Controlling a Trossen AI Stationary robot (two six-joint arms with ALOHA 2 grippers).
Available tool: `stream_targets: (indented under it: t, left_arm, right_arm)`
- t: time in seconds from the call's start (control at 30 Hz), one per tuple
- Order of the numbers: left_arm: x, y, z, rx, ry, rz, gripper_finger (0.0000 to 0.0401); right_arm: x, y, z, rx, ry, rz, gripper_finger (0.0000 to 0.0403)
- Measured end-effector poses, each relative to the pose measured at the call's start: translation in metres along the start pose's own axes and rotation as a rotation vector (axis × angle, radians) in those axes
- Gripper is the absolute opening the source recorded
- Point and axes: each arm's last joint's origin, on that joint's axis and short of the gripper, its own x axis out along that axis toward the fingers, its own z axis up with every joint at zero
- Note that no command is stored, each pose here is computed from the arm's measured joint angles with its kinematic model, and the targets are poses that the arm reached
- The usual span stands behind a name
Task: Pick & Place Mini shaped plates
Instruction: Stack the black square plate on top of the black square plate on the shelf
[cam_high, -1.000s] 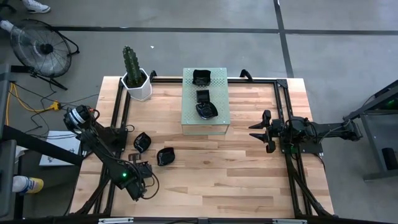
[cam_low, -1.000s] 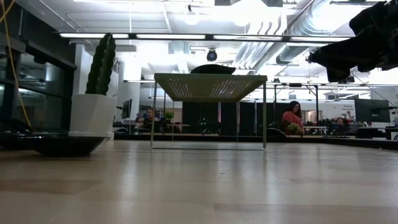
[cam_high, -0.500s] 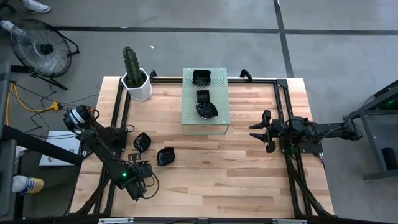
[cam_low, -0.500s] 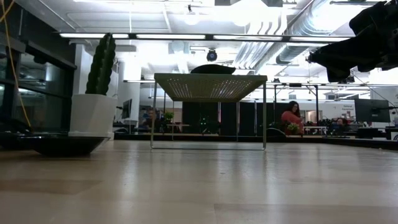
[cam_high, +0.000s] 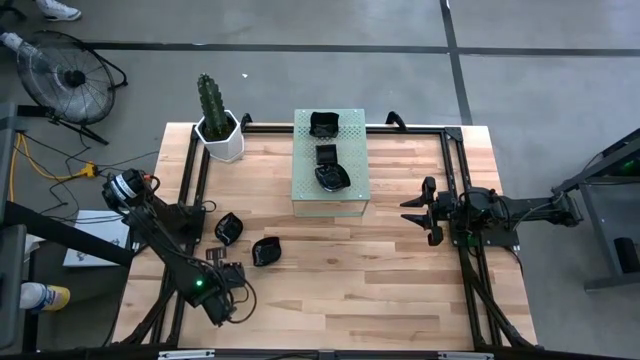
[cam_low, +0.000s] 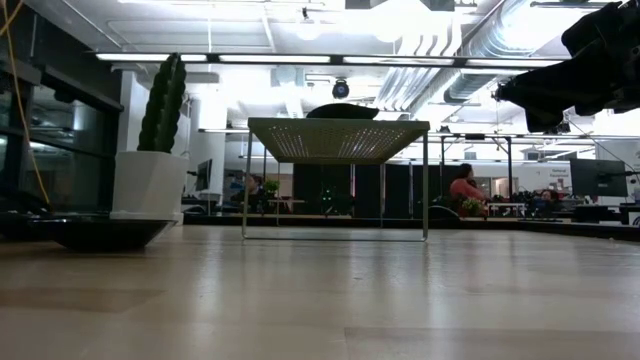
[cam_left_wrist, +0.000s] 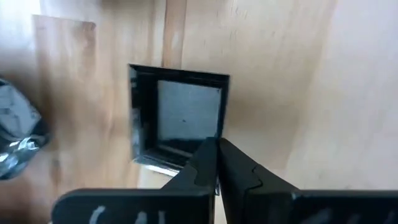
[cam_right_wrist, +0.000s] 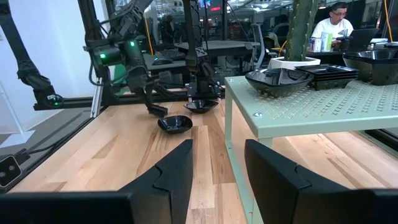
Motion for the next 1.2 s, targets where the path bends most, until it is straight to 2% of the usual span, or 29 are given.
stream_targets:
  t: [0.2, 0.4, 0.63, 0.9, 1.07, 1.2]
  left_arm:
    - [-0.031, -0.004, 0.010, 0.051, -0.032, 0.053, 0.0000]
    - [-0.068, -0.008, 0.021, 0.114, -0.129, 0.103, 0.0000]
    - [-0.104, -0.004, 0.030, 0.122, -0.241, 0.180, 0.0000]
    - [-0.133, -0.006, 0.043, 0.183, -0.375, 0.182, 0.0000]
    - [-0.145, 0.001, 0.059, 0.277, -0.396, 0.195, 0.0000]
    - [-0.152, 0.006, 0.074, 0.446, -0.437, 0.235, 0.0000]
  right_arm:
    - [0.000, 0.000, 0.000, 0.000, 0.000, 0.000, 0.0140]
    - [0.000, 0.000, 0.000, 0.000, 0.000, 0.000, 0.0140]
    - [0.000, 0.000, 0.000, 0.000, 0.000, 0.000, 0.0140]
    - [0.000, 0.000, 0.000, 0.000, 0.000, 0.000, 0.0140]
    - [0.000, 0.000, 0.000, 0.000, 0.000, 0.000, 0.0140]
    - [0.000, 0.000, 0.000, 0.000, 0.000, 0.000, 0.0140]
